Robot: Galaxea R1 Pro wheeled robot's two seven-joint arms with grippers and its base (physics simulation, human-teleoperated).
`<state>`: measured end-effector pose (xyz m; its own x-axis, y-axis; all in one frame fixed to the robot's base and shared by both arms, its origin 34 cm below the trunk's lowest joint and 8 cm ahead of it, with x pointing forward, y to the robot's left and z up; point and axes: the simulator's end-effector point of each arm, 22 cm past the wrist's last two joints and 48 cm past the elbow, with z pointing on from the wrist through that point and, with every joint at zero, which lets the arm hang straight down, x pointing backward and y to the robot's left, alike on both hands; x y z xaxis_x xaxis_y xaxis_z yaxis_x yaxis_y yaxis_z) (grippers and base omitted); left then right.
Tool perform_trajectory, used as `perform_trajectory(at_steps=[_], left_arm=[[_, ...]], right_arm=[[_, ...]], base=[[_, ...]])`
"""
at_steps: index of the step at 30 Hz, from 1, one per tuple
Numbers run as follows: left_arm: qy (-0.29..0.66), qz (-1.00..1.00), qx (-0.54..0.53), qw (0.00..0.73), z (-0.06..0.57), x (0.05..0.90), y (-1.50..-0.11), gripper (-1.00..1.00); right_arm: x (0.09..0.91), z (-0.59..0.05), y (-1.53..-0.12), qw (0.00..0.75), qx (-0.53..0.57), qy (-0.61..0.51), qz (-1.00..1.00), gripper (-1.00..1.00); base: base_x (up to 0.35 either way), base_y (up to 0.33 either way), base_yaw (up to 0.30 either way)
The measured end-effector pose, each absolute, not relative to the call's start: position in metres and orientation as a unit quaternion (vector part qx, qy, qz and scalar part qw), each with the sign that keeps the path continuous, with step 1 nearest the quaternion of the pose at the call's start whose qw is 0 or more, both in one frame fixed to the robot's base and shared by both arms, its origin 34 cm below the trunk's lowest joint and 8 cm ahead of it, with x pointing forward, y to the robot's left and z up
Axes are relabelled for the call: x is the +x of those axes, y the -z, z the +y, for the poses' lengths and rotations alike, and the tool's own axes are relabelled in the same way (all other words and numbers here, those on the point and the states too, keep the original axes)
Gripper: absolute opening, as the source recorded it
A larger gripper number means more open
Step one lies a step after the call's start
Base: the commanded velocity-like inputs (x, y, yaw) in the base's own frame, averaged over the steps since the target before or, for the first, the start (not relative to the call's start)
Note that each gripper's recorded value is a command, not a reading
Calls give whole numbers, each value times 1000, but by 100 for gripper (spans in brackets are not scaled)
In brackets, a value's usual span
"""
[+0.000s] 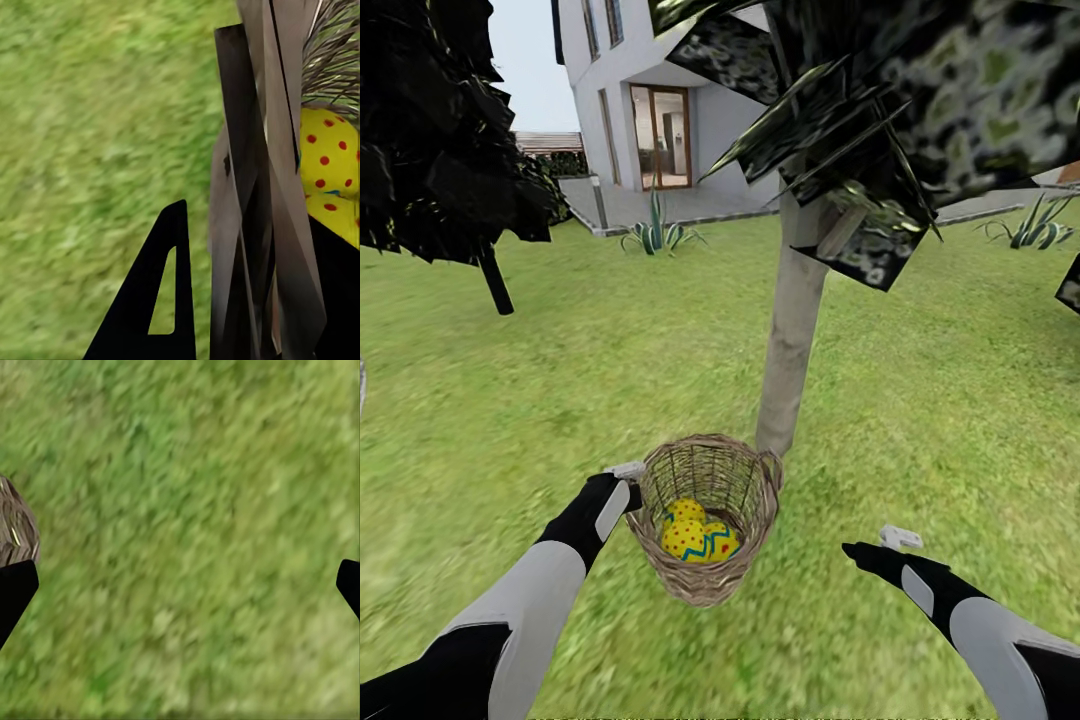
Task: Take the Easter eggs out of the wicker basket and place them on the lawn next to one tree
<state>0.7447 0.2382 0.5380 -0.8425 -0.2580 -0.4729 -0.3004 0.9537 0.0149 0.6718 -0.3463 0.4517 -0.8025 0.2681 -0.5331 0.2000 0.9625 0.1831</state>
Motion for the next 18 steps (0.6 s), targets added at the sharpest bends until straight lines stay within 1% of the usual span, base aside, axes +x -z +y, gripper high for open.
perform_trajectory(at_steps=[9,13,16,18], left_arm=[[-44,959,-146,237,238,741,-516,-100],[-44,959,-146,237,238,740,-508,-100],[-45,960,-145,236,238,738,-500,-100],[-44,960,-146,235,238,737,-494,-100]], right_arm=[[666,-343,-429,285,117,-60,949,100],[675,-344,-428,313,113,-56,941,100],[673,-344,-420,312,113,-55,942,100],[671,-344,-414,311,113,-54,942,100]], base=[[0,0,0],[0,0,0],[0,0,0],[0,0,102]])
